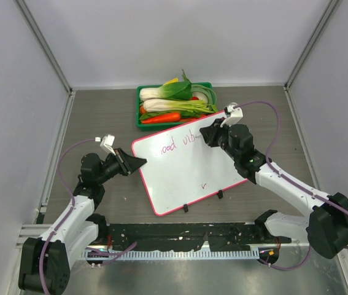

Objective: Write a sentence on the whiteboard
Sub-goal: Write with the whiteboard marker on the whiteboard.

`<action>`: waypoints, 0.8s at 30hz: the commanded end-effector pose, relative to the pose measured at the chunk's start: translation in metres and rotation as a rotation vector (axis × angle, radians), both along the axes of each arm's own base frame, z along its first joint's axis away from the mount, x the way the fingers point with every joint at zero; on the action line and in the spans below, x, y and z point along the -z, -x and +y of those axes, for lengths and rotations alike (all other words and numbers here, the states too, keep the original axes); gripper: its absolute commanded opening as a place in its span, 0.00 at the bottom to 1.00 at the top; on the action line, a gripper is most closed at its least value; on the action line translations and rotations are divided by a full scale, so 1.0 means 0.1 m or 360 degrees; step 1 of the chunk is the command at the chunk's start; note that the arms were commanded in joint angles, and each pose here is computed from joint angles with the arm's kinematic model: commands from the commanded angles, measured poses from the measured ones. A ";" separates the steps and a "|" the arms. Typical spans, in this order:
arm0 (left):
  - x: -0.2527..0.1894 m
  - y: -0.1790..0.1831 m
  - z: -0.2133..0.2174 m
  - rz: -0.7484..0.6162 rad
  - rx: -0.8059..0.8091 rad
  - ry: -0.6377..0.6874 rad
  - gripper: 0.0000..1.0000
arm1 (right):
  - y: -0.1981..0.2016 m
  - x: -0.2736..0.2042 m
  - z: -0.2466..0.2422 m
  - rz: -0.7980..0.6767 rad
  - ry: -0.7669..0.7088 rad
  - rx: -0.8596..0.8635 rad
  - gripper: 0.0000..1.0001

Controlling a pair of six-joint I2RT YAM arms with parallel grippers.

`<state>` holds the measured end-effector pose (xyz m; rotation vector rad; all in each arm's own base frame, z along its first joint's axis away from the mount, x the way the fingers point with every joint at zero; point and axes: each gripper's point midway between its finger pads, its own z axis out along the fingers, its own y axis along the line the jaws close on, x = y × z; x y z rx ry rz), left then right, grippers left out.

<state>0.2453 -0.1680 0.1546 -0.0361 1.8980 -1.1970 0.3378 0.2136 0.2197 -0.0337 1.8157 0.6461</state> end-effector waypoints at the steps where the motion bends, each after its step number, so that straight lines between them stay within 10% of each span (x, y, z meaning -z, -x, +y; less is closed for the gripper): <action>1: 0.05 0.00 0.00 -0.0066 0.0028 -0.0112 0.00 | -0.07 -0.16 0.00 -0.0082 -0.0049 0.0023 0.02; 24: 0.04 -0.01 -0.01 -0.0068 0.0034 -0.0115 0.00 | -0.23 -0.07 -0.19 -0.0037 0.0021 0.0179 0.01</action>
